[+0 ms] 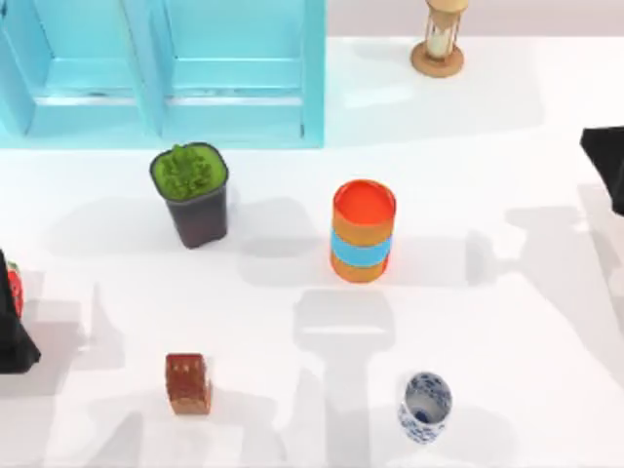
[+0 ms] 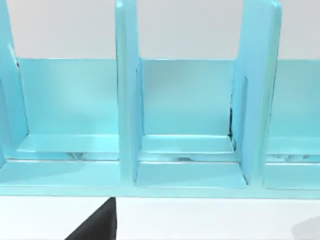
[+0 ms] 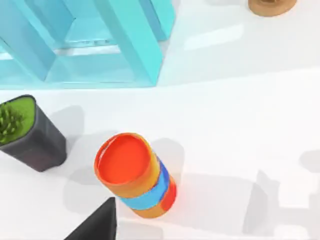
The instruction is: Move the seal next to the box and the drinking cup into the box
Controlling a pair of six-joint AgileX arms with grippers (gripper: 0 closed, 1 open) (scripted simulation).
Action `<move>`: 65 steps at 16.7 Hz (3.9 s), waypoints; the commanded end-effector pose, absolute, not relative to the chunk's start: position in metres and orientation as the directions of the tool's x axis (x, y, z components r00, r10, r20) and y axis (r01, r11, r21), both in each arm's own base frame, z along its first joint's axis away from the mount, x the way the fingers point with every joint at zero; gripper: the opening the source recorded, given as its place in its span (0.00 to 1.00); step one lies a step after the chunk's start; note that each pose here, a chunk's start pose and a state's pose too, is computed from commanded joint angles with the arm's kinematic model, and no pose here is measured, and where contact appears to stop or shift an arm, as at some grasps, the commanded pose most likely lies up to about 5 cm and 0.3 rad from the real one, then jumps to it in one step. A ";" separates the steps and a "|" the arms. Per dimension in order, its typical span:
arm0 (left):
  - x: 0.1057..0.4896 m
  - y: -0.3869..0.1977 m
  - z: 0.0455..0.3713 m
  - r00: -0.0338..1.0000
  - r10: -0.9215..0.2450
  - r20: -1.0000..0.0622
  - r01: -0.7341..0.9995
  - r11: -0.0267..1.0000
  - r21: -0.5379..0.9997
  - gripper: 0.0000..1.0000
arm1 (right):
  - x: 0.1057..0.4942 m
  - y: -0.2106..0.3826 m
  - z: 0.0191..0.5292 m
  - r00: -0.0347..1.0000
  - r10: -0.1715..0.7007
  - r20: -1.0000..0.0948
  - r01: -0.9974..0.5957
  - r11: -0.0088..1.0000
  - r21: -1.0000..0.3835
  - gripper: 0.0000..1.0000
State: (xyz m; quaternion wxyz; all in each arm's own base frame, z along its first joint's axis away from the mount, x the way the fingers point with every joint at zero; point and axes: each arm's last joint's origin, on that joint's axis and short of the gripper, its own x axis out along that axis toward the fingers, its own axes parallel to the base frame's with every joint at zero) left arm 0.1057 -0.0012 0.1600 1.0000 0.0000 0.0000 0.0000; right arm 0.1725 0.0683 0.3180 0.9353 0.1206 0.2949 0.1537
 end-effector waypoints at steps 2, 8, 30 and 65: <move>0.106 -0.001 0.160 1.000 0.000 0.000 0.000 1.000 0.000 1.00 | 0.201 0.098 0.333 0.669 0.386 -0.635 -0.195 0.916 0.351 1.00; 0.106 -0.001 0.160 1.000 0.000 0.000 0.000 1.000 0.000 1.00 | 0.273 0.226 0.328 0.294 0.321 -0.900 -0.083 0.947 0.311 1.00; 0.106 -0.001 0.160 1.000 0.000 0.000 0.000 1.000 0.000 1.00 | 0.238 0.442 0.200 0.000 0.002 -1.000 0.014 1.000 0.002 1.00; 0.106 -0.001 0.160 1.000 0.000 0.000 0.000 1.000 0.000 1.00 | 0.237 0.445 0.122 0.000 0.000 -1.000 0.010 1.000 0.000 0.00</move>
